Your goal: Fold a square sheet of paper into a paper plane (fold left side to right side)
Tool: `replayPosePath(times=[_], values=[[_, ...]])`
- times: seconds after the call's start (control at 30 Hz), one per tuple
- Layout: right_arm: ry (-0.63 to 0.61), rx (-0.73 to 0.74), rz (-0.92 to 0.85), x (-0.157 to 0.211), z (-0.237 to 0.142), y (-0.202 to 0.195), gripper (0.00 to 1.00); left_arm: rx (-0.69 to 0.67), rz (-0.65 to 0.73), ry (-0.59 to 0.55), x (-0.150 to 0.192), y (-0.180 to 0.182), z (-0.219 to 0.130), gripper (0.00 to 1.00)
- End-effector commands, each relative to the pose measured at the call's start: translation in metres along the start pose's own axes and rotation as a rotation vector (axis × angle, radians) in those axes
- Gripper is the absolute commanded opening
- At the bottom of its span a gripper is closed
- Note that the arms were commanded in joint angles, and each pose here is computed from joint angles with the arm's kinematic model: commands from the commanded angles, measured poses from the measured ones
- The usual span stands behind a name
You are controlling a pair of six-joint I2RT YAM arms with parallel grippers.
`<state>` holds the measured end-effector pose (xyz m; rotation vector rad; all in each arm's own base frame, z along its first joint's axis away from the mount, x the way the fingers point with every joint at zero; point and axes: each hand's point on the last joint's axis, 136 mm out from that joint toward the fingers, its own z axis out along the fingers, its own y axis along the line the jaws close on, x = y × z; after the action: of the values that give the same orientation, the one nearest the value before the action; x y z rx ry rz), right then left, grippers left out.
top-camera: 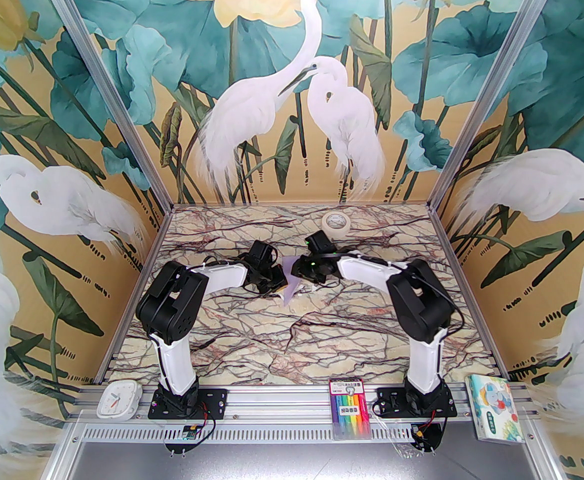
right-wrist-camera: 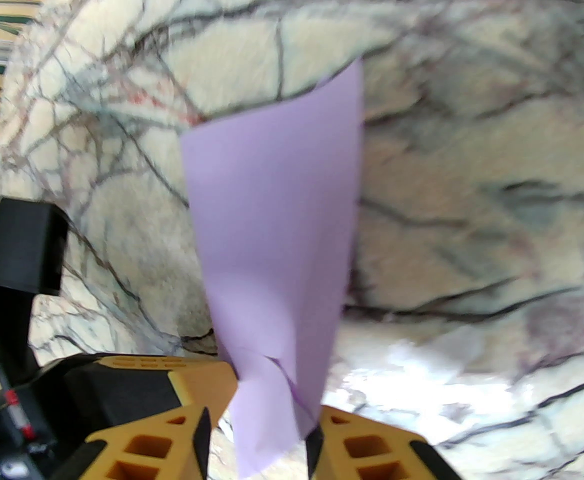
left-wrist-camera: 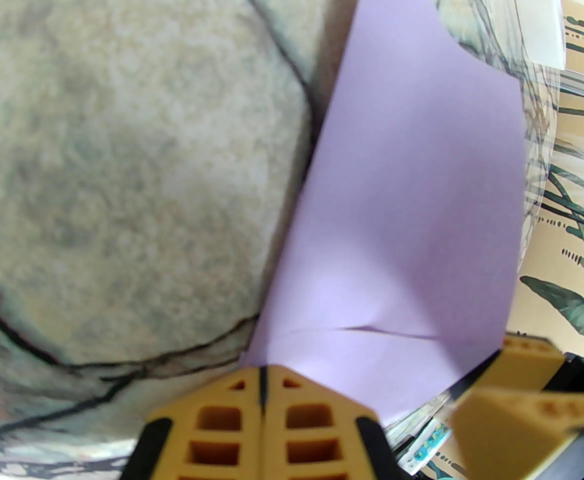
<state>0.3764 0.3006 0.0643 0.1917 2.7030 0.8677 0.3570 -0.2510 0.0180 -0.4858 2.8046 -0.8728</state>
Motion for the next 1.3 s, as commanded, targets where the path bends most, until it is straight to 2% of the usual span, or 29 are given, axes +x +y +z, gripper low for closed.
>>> replayPosePath(times=[0.0, 0.1, 0.2, 0.4, 0.47, 0.77, 0.9, 1.03, 1.13, 1.2, 1.27], values=[[-0.039, -0.124, -0.027, -0.011, -0.012, 0.014, 0.39, -0.152, -0.050, 0.034, 0.013, 0.042, 0.015, 0.00], [-0.039, -0.131, -0.019, -0.011, -0.012, 0.009, 0.42, -0.146, -0.049, 0.037, 0.014, 0.041, 0.016, 0.00], [-0.043, -0.028, 0.023, -0.013, -0.010, -0.017, 0.40, -0.144, -0.051, 0.040, 0.014, 0.040, 0.016, 0.00], [-0.030, 0.080, 0.112, -0.013, -0.004, -0.063, 0.20, -0.140, -0.051, 0.044, 0.014, 0.039, 0.017, 0.00], [-0.013, 0.070, 0.105, -0.010, 0.001, -0.063, 0.15, -0.142, -0.051, 0.045, 0.015, 0.040, 0.017, 0.00], [0.070, -0.008, 0.130, 0.002, 0.027, -0.061, 0.10, -0.138, -0.051, 0.049, 0.015, 0.038, 0.019, 0.00], [0.079, -0.073, 0.124, 0.005, 0.030, -0.053, 0.10, -0.138, -0.050, 0.054, 0.015, 0.038, 0.020, 0.00], [0.071, -0.186, 0.113, 0.003, 0.028, -0.034, 0.17, -0.136, -0.050, 0.058, 0.016, 0.037, 0.021, 0.00], [0.069, -0.254, 0.103, 0.002, 0.027, -0.022, 0.19, -0.138, -0.048, 0.060, 0.016, 0.038, 0.021, 0.00], [0.071, -0.270, 0.103, 0.002, 0.027, -0.020, 0.24, -0.138, -0.049, 0.062, 0.016, 0.038, 0.021, 0.00], [0.073, -0.292, 0.101, 0.002, 0.027, -0.016, 0.24, -0.138, -0.048, 0.061, 0.016, 0.037, 0.021, 0.00]])
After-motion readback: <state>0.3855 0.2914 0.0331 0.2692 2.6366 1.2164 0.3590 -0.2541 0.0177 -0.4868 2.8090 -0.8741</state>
